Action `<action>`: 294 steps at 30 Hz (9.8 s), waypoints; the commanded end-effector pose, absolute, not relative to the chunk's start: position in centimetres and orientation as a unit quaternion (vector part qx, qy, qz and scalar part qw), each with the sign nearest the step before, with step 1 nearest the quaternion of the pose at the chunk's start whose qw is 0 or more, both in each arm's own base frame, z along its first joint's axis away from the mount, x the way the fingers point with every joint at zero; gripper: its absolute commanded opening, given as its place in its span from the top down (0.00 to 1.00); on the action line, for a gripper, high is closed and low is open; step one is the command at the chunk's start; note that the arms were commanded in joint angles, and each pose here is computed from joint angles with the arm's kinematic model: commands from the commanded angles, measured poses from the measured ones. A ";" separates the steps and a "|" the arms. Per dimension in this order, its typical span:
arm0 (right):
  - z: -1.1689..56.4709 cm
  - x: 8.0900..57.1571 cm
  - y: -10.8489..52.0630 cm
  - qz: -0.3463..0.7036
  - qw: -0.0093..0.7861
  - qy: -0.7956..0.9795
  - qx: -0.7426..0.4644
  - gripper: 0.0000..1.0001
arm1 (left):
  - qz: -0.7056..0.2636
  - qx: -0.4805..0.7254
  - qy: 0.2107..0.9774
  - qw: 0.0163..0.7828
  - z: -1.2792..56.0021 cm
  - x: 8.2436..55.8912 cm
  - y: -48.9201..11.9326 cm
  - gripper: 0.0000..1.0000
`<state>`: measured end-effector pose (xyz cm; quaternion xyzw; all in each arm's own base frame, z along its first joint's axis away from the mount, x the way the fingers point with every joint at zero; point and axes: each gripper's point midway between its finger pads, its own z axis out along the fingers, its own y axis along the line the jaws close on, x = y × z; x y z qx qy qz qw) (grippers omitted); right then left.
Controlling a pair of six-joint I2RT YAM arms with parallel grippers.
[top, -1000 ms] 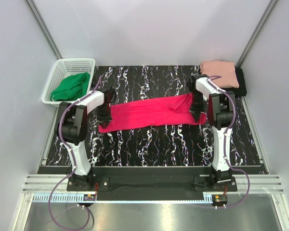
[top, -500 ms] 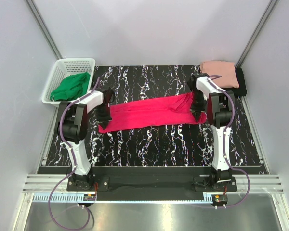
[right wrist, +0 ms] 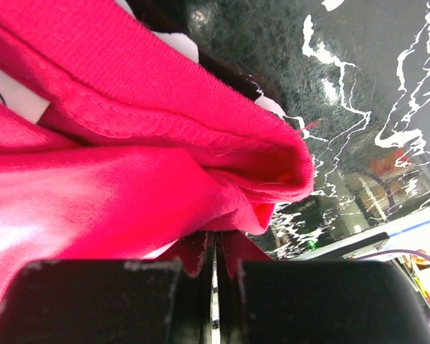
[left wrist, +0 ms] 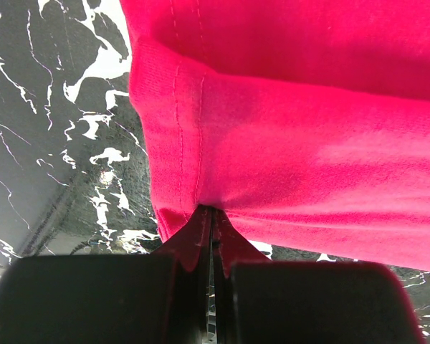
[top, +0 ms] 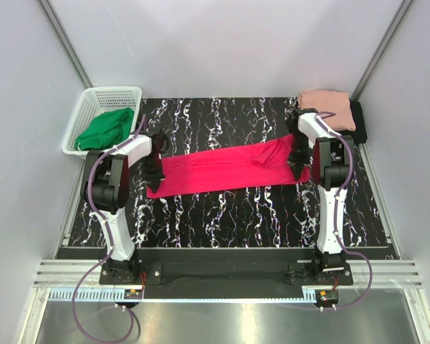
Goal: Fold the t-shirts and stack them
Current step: Fold the tshirt
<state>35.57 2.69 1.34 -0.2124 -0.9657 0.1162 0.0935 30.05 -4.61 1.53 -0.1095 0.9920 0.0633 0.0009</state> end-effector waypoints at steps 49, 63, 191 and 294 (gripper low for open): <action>20.9 38.9 12.6 -0.291 -0.129 -0.929 -0.190 0.95 | -0.072 -0.132 0.977 0.150 13.8 35.2 -7.3 0.61; 20.1 32.7 15.2 -0.384 -0.078 -0.898 -0.201 0.93 | -0.136 -0.154 0.962 0.179 15.6 35.0 -10.0 0.59; 0.1 50.1 12.8 -0.146 -0.013 -0.965 -0.215 1.00 | -0.038 -0.005 0.997 -0.073 1.2 20.5 -17.1 1.00; 8.2 11.5 37.6 -0.306 0.082 -0.948 -0.003 0.80 | -0.439 -0.010 0.874 0.208 11.8 55.1 -34.1 0.61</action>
